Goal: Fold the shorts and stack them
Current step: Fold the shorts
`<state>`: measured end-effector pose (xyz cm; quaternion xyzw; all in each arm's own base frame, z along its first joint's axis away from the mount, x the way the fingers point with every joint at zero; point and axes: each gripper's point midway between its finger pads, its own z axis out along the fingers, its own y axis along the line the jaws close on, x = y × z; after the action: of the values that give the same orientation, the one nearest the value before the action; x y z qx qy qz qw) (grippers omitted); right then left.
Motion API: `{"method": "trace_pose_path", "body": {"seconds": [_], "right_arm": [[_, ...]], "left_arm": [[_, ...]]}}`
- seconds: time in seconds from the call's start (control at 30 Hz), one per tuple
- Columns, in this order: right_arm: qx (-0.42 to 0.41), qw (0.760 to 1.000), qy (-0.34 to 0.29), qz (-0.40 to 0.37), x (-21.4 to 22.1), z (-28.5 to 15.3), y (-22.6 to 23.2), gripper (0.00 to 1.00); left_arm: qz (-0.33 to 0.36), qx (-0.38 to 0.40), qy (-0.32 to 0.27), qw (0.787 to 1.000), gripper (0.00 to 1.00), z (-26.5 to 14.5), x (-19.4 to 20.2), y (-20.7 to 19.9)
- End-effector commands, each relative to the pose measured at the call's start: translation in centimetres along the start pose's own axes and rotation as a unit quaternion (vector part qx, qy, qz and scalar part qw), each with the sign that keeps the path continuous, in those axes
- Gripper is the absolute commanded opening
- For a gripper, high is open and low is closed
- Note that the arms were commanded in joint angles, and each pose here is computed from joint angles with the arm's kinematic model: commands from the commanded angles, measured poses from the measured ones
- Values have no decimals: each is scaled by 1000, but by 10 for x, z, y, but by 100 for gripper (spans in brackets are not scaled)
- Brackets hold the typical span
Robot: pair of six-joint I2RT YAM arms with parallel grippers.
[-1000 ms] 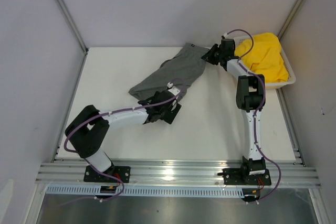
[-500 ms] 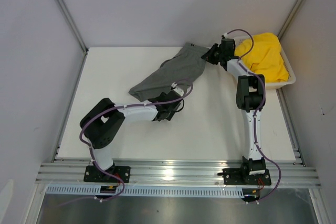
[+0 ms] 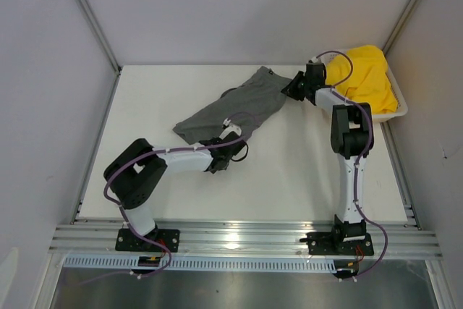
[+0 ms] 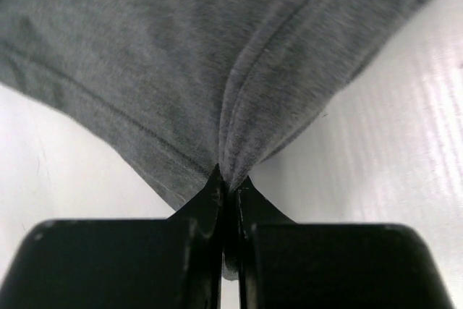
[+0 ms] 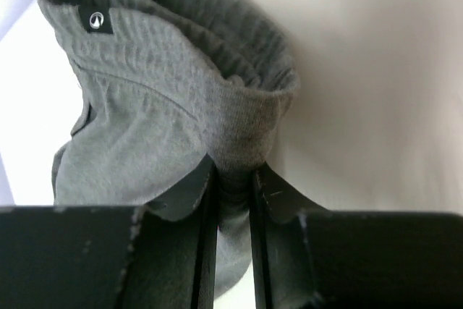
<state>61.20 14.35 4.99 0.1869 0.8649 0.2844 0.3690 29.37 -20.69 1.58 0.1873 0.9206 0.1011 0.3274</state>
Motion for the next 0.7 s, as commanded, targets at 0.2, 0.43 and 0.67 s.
{"method": "trace_pose_path", "body": {"seconds": [0.2,0.43,0.67], "right_arm": [[61,995,-74,23,-1,-97,4,0],[103,992,-73,30,32,-139,-23,0],[111,988,-92,63,74,-185,-46,0]], "left_arm": [[-35,-1,58,998,0,-19,39,12],[57,107,27,992,0,-73,82,-41],[28,117,29,992,0,-88,102,-39]]}}
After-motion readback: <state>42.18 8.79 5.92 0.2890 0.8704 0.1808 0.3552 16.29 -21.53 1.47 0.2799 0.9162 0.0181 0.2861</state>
